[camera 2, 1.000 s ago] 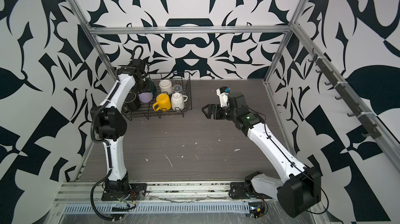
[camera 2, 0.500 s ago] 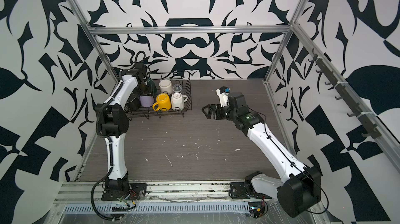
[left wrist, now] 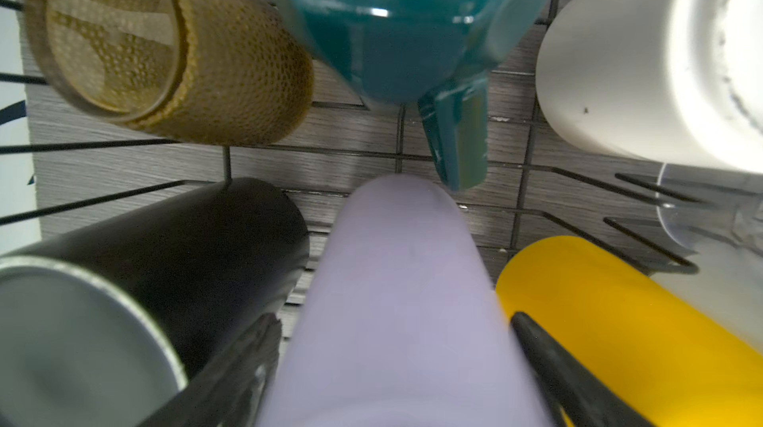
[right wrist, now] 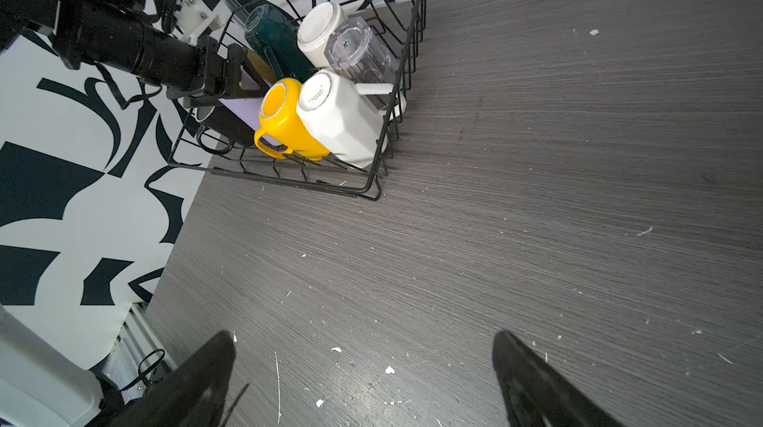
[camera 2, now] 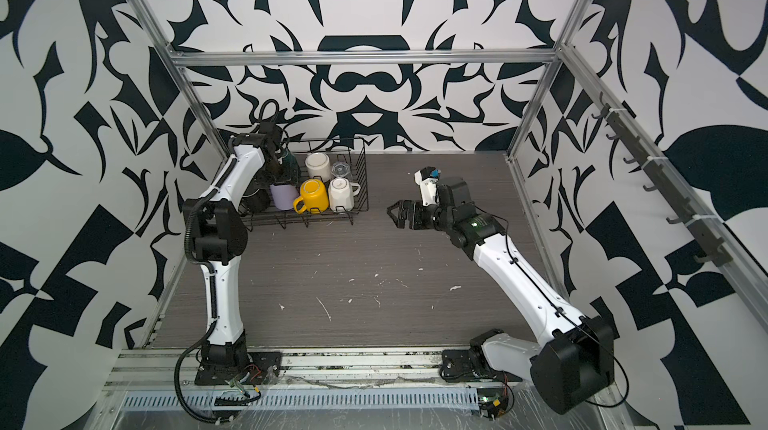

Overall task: Load cups into a dish rack
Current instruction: Place the cup upside down at the dish rack.

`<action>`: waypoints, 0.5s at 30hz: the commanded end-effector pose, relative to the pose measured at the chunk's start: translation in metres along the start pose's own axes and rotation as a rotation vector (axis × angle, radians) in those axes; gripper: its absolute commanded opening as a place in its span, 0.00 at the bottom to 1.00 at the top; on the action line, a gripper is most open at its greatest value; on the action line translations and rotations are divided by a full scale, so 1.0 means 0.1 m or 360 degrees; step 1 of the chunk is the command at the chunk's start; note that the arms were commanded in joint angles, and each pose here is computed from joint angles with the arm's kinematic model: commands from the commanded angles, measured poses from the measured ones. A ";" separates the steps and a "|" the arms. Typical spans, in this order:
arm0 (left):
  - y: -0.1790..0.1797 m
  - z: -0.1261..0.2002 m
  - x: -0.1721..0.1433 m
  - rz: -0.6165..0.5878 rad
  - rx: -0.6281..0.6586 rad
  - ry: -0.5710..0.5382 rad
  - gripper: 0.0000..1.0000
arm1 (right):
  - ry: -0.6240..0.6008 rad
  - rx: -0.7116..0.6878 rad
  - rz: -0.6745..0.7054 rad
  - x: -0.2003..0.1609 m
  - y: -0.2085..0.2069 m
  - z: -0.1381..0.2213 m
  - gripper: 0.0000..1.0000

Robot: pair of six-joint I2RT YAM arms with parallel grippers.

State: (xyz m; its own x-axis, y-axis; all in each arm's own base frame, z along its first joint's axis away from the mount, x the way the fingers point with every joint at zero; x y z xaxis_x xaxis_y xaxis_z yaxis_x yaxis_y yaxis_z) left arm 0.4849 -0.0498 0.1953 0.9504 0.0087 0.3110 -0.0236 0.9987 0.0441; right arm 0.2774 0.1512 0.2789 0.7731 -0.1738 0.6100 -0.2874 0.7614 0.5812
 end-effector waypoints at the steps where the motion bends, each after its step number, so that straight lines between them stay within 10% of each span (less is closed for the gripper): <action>1: 0.03 0.02 -0.09 0.0018 -0.0008 0.0067 0.98 | -0.0052 0.0028 0.0036 0.10 0.06 0.04 0.99; 15: 0.06 0.97 -0.09 0.0070 -0.0157 -0.0435 0.99 | -0.0116 -0.0098 0.0098 0.17 0.00 0.08 1.00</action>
State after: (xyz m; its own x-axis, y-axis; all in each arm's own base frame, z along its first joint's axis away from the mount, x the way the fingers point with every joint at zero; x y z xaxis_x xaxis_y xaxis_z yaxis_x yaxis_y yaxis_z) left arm 0.4579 -0.0488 0.2340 0.9121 0.0240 0.4092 -0.0234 0.9997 -0.0066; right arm 0.2796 0.1482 0.2781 0.7594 -0.1710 0.6278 -0.2813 0.7837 0.5537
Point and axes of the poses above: each gripper's point midway between its finger pads, its own z axis back along the fingers, its own y axis along the line the jaws close on, x = y × z, the point moved 7 cm from there along z, back along the fingers, and after that the axes turned 5 degrees about -z, right-handed, at the moved point
